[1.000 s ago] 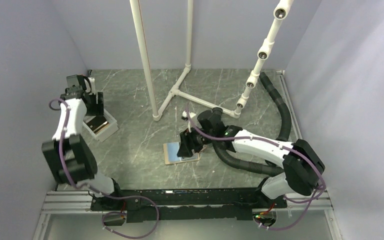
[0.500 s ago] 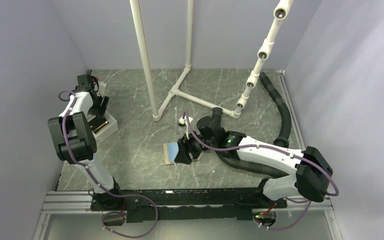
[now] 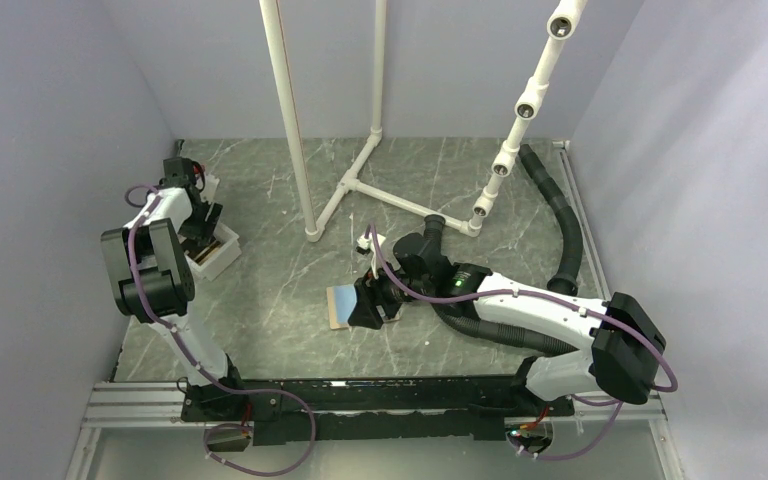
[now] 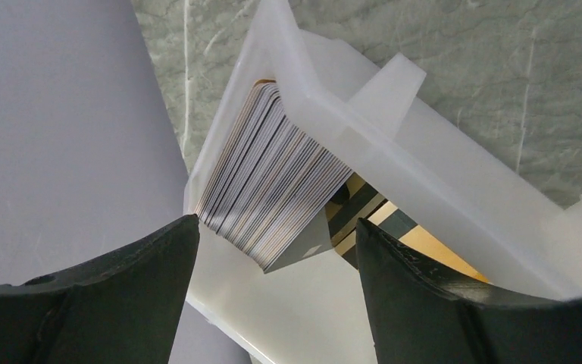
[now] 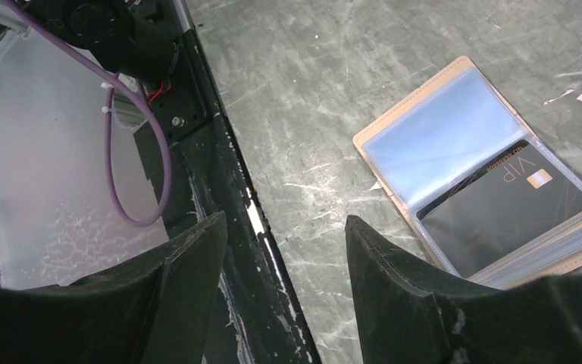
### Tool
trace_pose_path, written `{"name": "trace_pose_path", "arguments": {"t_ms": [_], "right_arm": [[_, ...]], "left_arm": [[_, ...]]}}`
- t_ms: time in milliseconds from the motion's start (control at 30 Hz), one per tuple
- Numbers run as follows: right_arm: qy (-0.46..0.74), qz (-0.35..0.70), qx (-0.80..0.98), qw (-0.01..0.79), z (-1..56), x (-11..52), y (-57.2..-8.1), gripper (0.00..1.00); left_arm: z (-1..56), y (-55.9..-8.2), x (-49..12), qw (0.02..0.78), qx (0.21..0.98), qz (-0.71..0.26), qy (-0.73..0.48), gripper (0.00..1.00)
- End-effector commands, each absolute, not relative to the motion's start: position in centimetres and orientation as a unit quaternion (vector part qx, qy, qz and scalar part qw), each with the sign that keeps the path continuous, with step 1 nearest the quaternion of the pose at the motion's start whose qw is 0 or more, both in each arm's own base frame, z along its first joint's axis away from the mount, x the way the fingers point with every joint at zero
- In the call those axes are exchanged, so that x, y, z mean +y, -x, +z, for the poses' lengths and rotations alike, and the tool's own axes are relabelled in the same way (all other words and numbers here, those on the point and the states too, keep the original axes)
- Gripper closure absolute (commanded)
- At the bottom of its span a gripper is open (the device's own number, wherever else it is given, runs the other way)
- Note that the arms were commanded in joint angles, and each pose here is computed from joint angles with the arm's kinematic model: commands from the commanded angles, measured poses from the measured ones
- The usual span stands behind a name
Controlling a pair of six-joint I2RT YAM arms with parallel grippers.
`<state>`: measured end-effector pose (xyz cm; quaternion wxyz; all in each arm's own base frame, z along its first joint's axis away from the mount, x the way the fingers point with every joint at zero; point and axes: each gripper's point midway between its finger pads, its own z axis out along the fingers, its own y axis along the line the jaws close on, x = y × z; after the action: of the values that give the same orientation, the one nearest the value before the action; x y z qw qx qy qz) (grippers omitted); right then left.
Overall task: Put the credit cards into the card holder
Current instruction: Pick up the credit card from the storage box.
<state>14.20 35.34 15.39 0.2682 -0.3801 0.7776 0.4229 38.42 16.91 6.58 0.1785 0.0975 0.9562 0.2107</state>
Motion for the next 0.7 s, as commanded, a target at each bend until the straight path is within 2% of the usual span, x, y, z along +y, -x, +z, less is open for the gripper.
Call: {"name": "trace_pose_path", "arguments": {"t_ms": [0,333,667], "right_arm": [[0.387,0.435,0.759,0.291,16.5,35.9,-14.4,0.38],[0.386,0.430,0.761,0.295,16.3,35.9,-14.6,0.38],[0.387,0.431,0.760,0.295,16.4,35.9,-14.5,0.38]], "left_arm": [[5.2,-38.3,16.6,0.169,0.958,0.205,-0.106,0.19],[7.2,-38.6,18.7,0.183,0.941,0.271,-0.090,0.27],[9.0,-38.9,19.2,0.195,0.935,0.284,-0.083,0.27]]}}
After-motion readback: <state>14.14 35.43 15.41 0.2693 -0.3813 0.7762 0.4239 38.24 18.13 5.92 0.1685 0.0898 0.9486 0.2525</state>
